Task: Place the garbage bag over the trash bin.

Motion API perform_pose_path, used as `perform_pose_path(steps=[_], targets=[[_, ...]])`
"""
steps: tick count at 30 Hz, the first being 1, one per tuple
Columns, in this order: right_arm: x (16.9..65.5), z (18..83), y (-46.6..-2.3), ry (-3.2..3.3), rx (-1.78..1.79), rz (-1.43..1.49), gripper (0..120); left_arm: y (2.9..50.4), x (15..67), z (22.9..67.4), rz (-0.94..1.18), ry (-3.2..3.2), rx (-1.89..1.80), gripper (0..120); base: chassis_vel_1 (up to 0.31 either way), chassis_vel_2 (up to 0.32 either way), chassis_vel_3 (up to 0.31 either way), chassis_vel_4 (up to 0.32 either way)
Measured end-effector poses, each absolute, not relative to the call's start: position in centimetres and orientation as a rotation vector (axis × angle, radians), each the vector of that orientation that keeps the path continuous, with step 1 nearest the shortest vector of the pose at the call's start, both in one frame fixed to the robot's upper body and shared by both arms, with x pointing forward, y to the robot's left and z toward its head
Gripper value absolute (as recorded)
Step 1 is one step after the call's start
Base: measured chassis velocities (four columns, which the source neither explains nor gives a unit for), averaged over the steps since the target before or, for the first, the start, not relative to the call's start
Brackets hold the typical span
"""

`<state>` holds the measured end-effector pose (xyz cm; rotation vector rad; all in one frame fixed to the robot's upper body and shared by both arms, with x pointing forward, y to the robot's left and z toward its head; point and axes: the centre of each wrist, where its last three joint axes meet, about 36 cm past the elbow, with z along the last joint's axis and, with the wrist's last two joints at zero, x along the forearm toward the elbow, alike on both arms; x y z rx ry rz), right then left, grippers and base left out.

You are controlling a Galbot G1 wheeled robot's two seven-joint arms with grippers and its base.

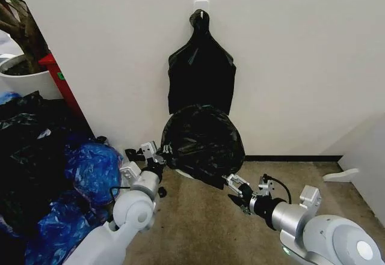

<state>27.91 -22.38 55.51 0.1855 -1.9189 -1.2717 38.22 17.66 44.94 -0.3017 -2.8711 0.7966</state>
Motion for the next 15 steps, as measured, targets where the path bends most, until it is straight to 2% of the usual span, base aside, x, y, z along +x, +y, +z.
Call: perform_pose_path(steps=[1,5,7,12,15], targets=[[27.9,55.5,-22.37,-1.918,0.185,-1.27,60,17.66,38.22,44.95,0.796,-2.871,-0.302,2,0.0,0.0,0.0,0.0],[27.75,55.29,-22.18,-1.911,0.175,-1.252,41,17.63,38.13,44.97,0.796,-2.87,-0.301,2,0.0,0.0,0.0,0.0],[27.71,55.23,-22.16,-1.915,0.172,-1.243,37,17.61,38.1,44.99,0.796,-2.87,-0.301,2,0.0,0.0,0.0,0.0],[27.52,55.03,-22.31,-1.937,0.173,-1.145,16,17.46,37.91,45.57,0.807,-2.853,-0.281,2,0.0,0.0,0.0,0.0],[27.47,54.97,-22.29,-1.949,0.176,-1.121,11,17.44,37.85,45.84,0.817,-2.843,-0.277,2,0.0,0.0,0.0,0.0]])
